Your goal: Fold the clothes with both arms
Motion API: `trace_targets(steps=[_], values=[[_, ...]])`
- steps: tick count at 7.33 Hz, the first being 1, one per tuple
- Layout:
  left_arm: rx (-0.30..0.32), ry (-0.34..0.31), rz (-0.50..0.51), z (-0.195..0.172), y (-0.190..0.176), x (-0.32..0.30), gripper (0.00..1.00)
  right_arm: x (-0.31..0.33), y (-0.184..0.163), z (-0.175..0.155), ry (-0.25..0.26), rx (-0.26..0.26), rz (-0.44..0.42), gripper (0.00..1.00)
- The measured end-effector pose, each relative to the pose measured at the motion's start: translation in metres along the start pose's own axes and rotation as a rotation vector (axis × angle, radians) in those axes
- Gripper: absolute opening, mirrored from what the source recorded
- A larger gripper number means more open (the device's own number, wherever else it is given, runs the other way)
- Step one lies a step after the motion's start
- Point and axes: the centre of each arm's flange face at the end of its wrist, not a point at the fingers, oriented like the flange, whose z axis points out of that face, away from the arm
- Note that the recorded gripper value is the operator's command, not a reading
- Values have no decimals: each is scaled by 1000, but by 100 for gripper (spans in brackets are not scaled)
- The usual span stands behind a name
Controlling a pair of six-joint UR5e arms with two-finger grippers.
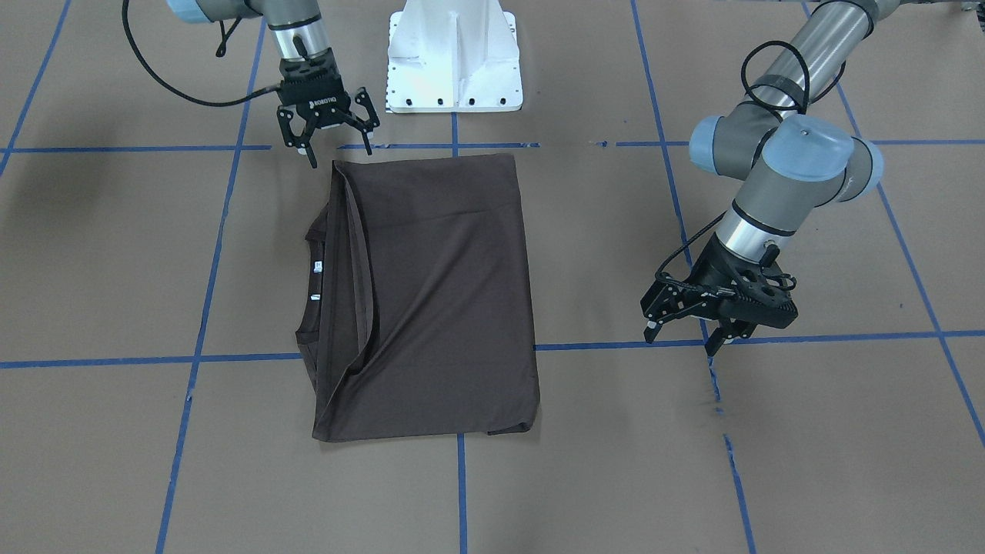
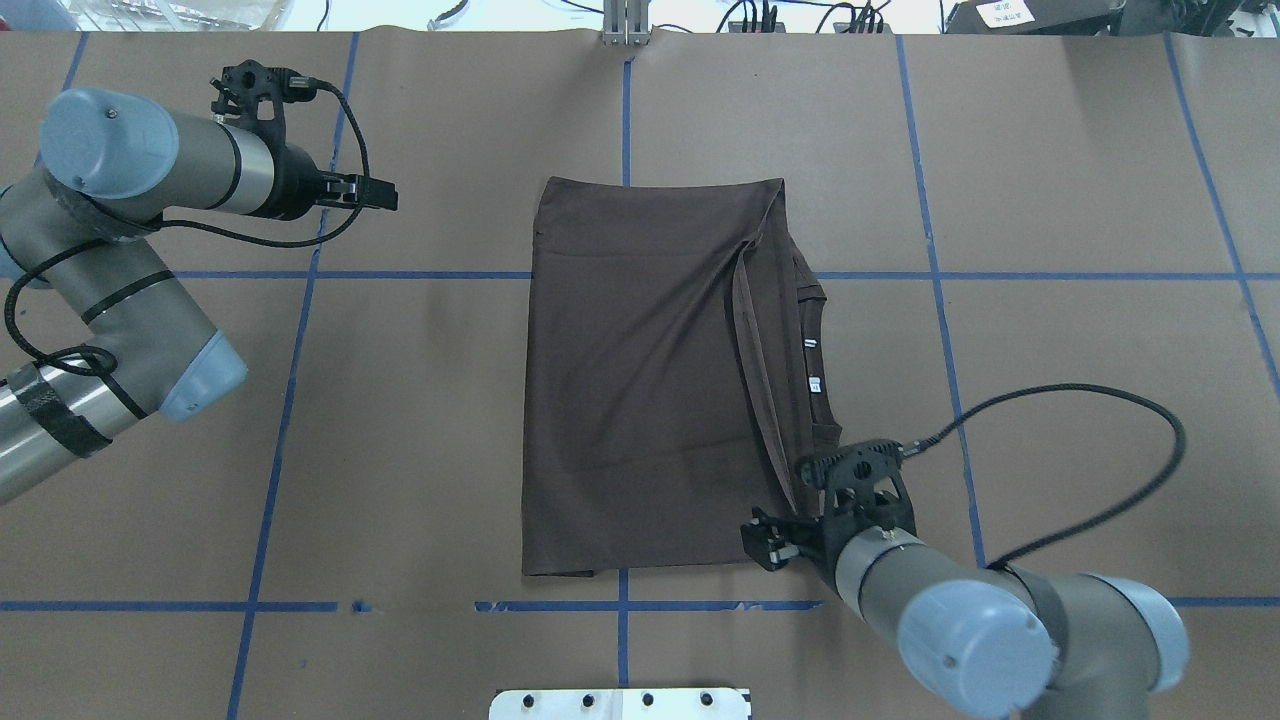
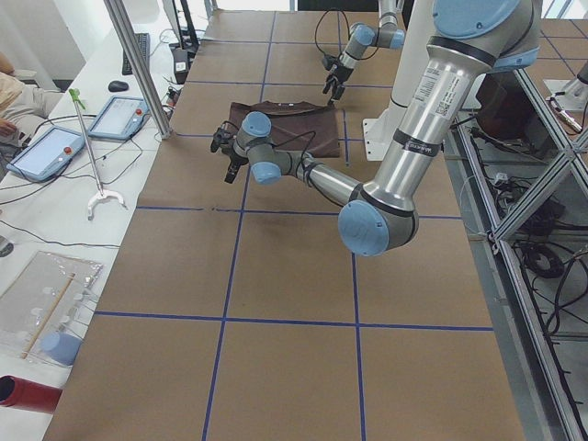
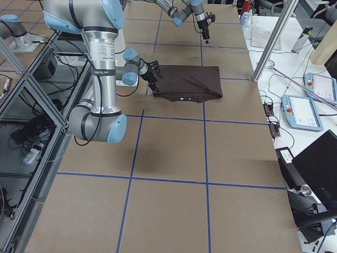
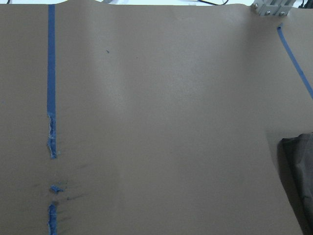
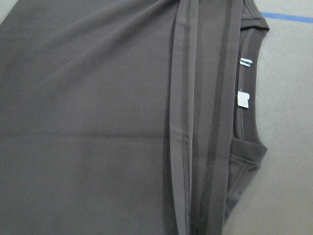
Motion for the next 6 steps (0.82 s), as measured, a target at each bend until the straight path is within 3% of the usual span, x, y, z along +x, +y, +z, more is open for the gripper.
trace_targets(steps=[1,3,6], values=[[0,2,-2,0,0,1,100,-18,-38,30,43,-26,-11,100],[-4,4,-6,1,2,3,100,-36,-101,50,131,-100,-60,100],[-7,5,-7,3,4,3,100,-21,-103,62,235,-202,-137,100]])
